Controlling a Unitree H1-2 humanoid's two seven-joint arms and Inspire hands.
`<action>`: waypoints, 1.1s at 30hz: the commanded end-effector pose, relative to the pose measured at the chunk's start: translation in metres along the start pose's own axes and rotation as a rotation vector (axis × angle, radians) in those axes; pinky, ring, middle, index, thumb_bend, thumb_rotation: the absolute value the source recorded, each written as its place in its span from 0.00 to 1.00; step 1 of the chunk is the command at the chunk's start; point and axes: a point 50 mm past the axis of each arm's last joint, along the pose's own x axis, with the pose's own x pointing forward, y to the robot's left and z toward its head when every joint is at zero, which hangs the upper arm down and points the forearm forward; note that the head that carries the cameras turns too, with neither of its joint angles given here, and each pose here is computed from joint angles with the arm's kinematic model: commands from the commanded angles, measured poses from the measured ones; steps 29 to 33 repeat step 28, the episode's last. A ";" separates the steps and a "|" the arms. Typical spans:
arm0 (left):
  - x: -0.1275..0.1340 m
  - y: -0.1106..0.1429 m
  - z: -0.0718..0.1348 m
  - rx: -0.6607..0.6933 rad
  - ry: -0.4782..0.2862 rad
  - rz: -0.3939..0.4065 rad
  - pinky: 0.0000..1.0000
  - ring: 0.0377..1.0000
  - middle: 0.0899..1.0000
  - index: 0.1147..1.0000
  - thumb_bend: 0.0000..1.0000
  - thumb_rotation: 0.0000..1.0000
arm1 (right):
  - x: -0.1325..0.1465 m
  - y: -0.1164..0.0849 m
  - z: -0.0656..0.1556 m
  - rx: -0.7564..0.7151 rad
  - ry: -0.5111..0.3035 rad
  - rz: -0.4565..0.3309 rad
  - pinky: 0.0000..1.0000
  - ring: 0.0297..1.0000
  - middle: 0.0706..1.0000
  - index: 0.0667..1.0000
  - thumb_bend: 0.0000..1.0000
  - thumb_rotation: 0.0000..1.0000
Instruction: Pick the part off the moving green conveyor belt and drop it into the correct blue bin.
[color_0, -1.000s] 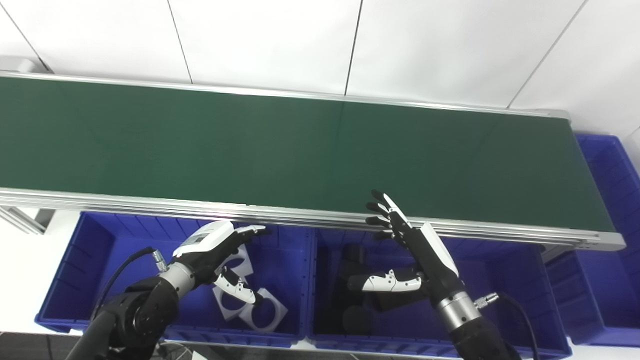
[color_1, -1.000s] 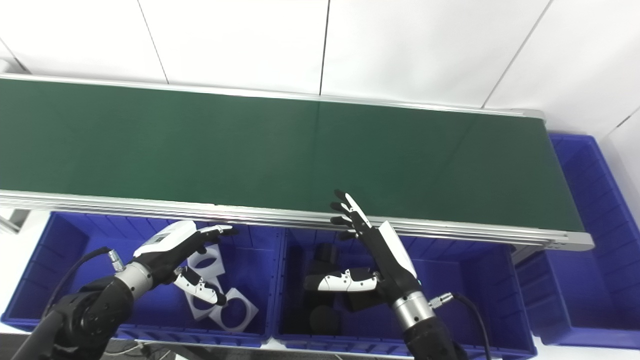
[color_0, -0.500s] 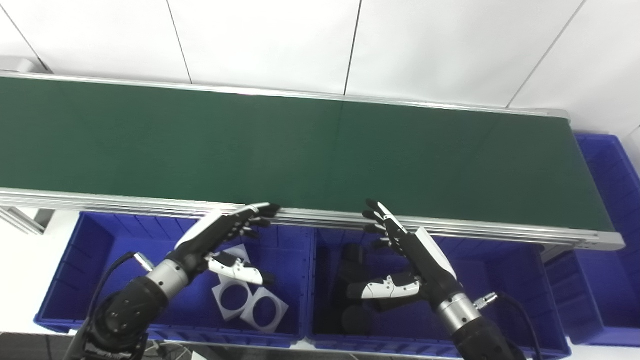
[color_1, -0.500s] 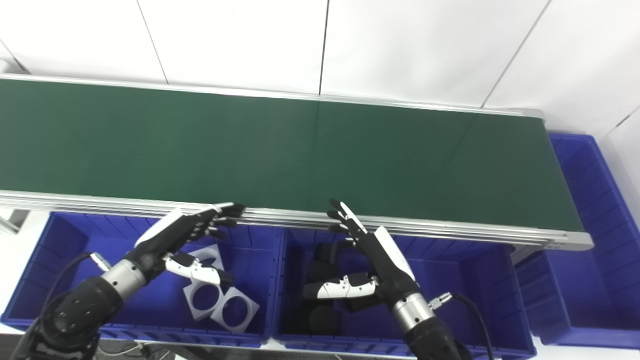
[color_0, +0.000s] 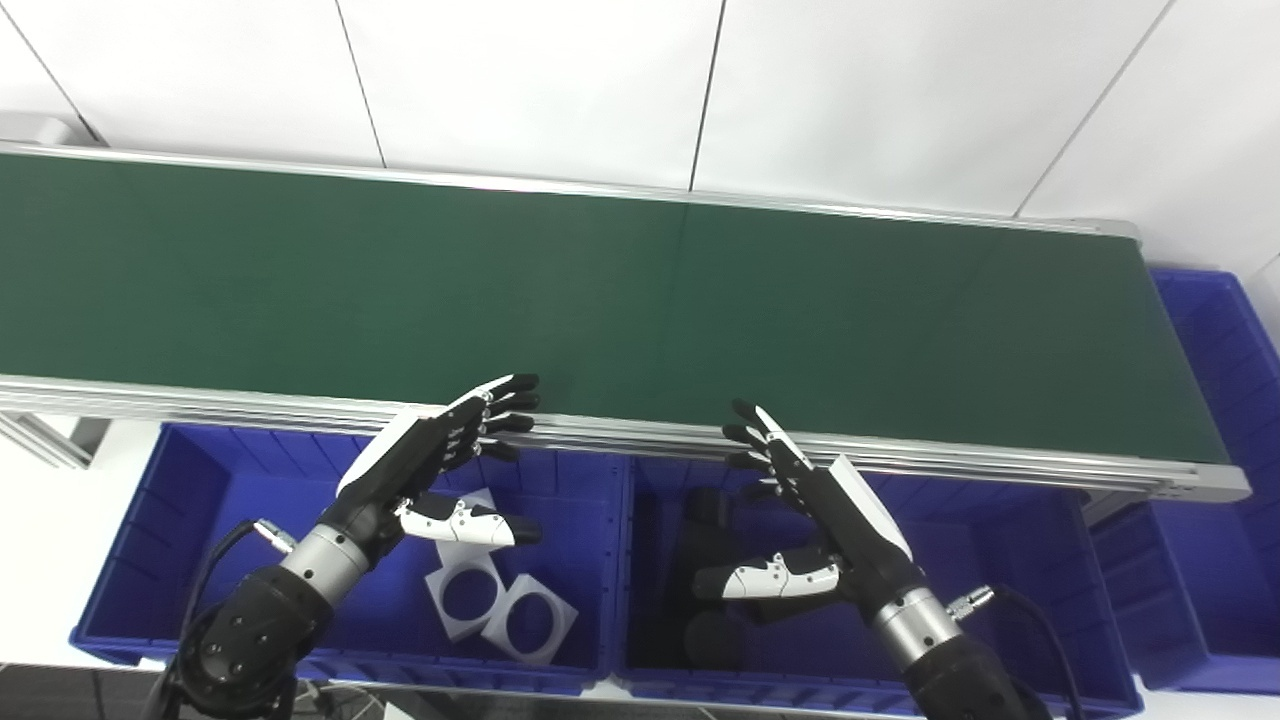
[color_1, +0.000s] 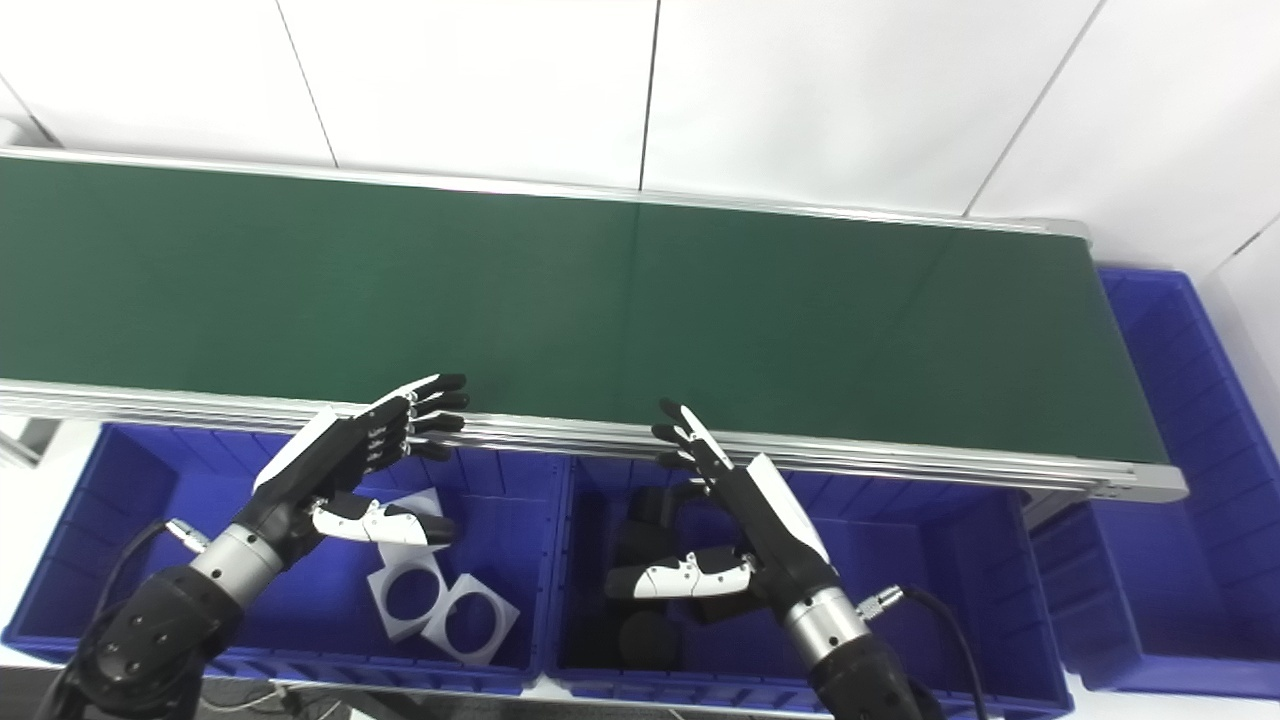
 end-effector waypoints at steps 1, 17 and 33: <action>0.001 0.007 0.009 0.053 -0.033 0.023 0.79 0.86 0.90 0.92 0.88 0.28 | 0.001 -0.003 0.010 0.008 -0.046 -0.029 0.75 0.86 0.92 1.00 0.90 0.32; 0.001 0.006 0.005 0.075 -0.034 0.029 0.82 0.88 0.92 0.92 0.89 0.26 | 0.001 0.000 0.007 -0.015 -0.036 -0.047 0.75 0.85 0.91 1.00 0.90 0.31; -0.002 0.005 0.000 0.080 -0.033 0.027 0.80 0.88 0.91 0.91 0.89 0.25 | 0.001 0.004 0.005 -0.012 -0.020 -0.038 0.75 0.85 0.92 1.00 0.90 0.33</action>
